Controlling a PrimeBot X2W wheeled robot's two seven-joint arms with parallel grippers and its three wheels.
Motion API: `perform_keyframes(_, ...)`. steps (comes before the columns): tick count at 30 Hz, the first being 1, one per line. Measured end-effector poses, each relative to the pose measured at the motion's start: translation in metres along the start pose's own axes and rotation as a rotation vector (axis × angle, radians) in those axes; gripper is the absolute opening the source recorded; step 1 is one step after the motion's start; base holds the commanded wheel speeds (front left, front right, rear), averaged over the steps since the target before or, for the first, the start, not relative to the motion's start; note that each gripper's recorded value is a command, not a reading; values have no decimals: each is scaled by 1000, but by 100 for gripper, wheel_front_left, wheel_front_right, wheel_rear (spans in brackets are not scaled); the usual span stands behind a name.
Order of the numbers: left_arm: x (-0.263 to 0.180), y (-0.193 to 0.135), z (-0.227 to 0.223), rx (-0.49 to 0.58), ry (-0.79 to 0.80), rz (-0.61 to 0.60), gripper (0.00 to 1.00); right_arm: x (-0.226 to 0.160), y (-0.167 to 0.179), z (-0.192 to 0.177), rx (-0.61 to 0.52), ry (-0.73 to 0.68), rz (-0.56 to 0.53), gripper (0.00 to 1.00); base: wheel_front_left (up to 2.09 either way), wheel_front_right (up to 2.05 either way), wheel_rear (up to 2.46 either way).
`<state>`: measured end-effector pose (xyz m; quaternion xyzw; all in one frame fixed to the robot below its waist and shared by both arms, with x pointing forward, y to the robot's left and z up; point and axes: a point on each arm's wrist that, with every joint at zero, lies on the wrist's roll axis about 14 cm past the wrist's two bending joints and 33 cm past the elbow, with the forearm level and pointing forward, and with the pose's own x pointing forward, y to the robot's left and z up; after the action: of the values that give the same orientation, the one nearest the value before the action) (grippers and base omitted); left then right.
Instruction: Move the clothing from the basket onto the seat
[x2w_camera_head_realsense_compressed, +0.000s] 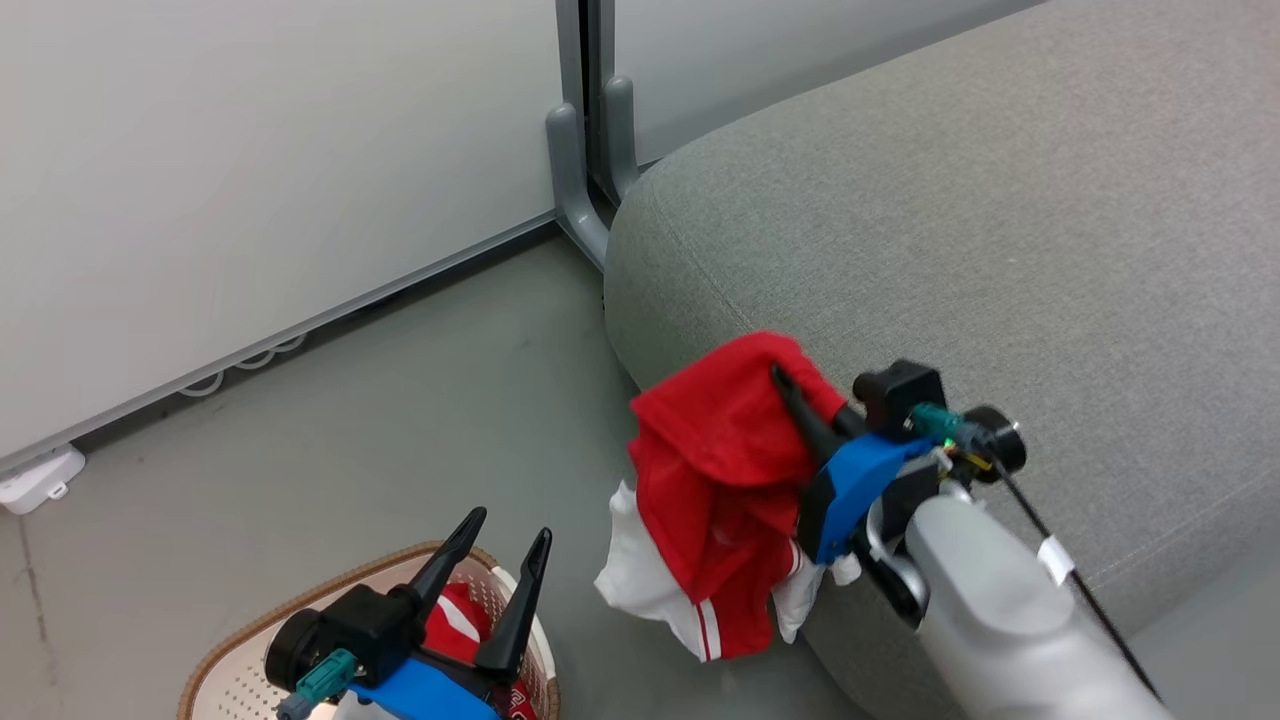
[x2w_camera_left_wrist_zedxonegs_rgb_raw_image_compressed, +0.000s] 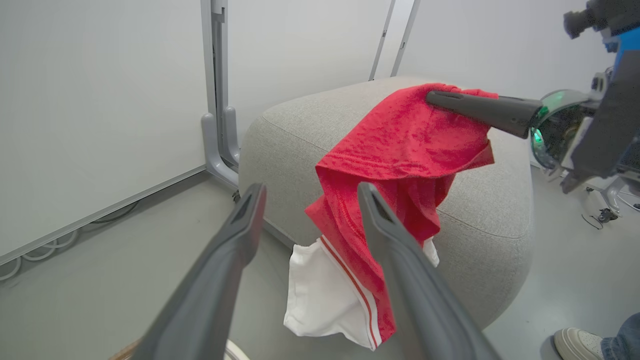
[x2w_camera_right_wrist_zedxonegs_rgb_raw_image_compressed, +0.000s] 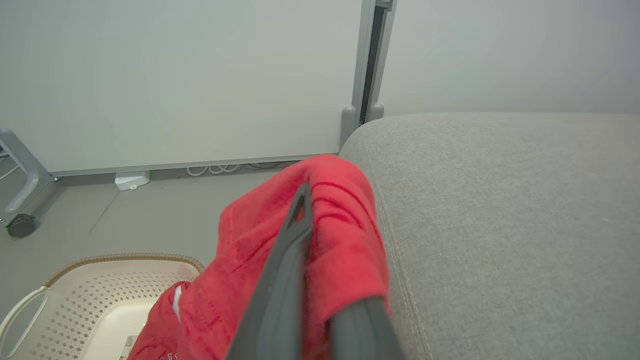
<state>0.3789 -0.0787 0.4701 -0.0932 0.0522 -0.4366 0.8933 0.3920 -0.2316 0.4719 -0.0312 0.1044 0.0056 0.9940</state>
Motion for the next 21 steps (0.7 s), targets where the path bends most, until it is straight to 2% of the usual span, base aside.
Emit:
perform_keyframes(7, 7, 13, -1, 3, -8, -5, 100, 31, -71, 59, -121, -62, -123, 0, 0, 0, 0)
perform_keyframes(11, 13, 21, -6, 6, -6, -20, 100, 48, -114, 97, -117, -113, -209, 0, 0, 0, 0)
perform_keyframes(16, 24, 39, -8, 16, -22, -34, 100, 55, -189, 137, -173, -144, -366, 0, 0, 0, 0)
perform_keyframes(21, 30, 66, -21, 27, -9, -26, 100, 67, -235, 154, -212, -165, -481, 0, 0, 0, 0)
